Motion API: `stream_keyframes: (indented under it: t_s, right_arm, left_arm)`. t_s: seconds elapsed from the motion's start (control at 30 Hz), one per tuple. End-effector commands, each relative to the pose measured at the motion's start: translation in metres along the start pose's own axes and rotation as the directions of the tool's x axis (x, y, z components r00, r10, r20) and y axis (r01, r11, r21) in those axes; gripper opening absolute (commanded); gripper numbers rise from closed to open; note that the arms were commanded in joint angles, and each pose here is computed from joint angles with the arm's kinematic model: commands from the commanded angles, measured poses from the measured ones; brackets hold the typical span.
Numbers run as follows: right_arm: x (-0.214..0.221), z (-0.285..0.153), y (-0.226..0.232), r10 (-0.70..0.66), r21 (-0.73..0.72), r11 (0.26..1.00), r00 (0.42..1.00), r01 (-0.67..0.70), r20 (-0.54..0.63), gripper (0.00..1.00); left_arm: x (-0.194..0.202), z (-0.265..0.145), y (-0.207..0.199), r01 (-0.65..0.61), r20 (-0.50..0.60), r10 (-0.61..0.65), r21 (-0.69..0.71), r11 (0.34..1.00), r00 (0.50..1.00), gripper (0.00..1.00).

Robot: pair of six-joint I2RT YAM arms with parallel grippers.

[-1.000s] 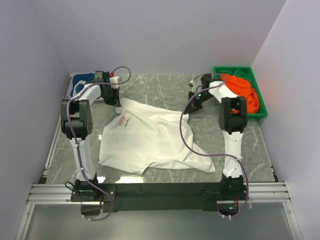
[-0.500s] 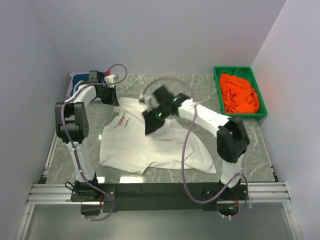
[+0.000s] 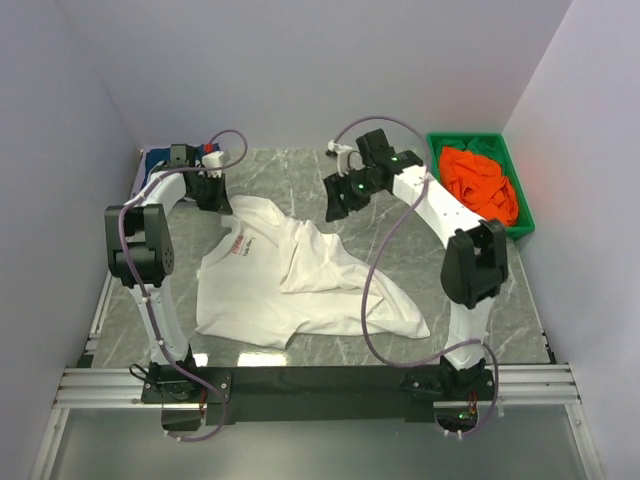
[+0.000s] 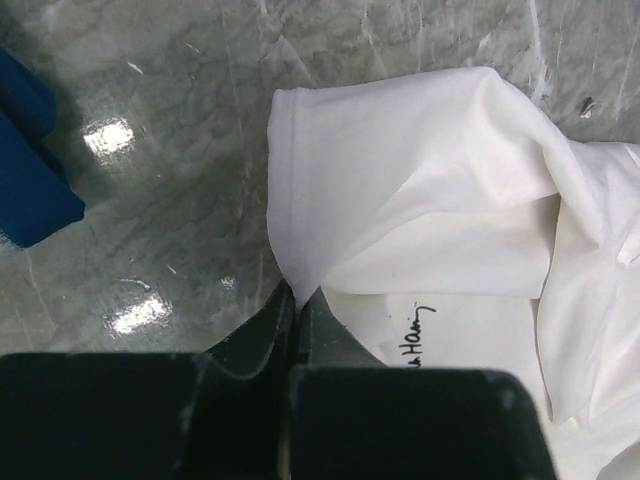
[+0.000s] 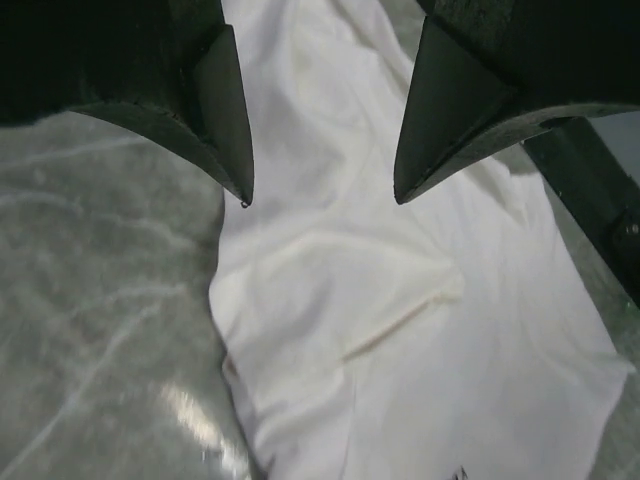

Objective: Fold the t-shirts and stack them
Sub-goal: Flatten the tshirt out

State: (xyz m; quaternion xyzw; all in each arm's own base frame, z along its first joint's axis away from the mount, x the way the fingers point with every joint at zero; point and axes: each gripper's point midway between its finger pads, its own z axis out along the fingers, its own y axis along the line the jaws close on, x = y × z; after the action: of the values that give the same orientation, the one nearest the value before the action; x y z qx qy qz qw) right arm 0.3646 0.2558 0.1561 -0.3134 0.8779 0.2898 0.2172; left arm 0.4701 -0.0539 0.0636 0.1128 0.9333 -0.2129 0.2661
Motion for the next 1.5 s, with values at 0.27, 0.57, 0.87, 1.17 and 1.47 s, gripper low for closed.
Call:
stream_keyframes:
  t_s: [0.27, 0.57, 0.87, 1.17, 1.47]
  right_arm:
    - [-0.048, 0.087, -0.027, 0.089, -0.018, 0.996, 0.995, -0.089, 0.037, 0.72]
    - [-0.059, 0.117, -0.025, 0.177, -0.115, 0.979, 0.983, -0.170, 0.050, 0.72]
    - [-0.041, 0.135, -0.019, 0.218, -0.165, 0.962, 0.976, -0.219, -0.023, 0.58]
    - [-0.050, 0.104, -0.013, 0.187, -0.170, 0.969, 0.982, -0.181, 0.022, 0.00]
    - [-0.054, -0.053, -0.095, 0.205, 0.034, 0.976, 0.956, -0.217, 0.211, 0.00]
  left_arm:
    - [-0.015, -0.003, -0.008, -0.011, 0.043, 0.010, 0.028, 1.000, 0.999, 0.01]
    - [-0.012, 0.000, -0.004, -0.007, 0.027, 0.006, 0.023, 1.000, 1.000, 0.01]
    - [-0.009, 0.004, -0.002, -0.003, 0.015, 0.003, 0.024, 1.000, 1.000, 0.01]
    - [-0.010, 0.000, -0.004, -0.024, 0.017, 0.024, 0.021, 0.999, 1.000, 0.01]
    - [-0.057, -0.062, -0.026, -0.183, 0.260, 0.165, 0.047, 0.982, 0.951, 0.01]
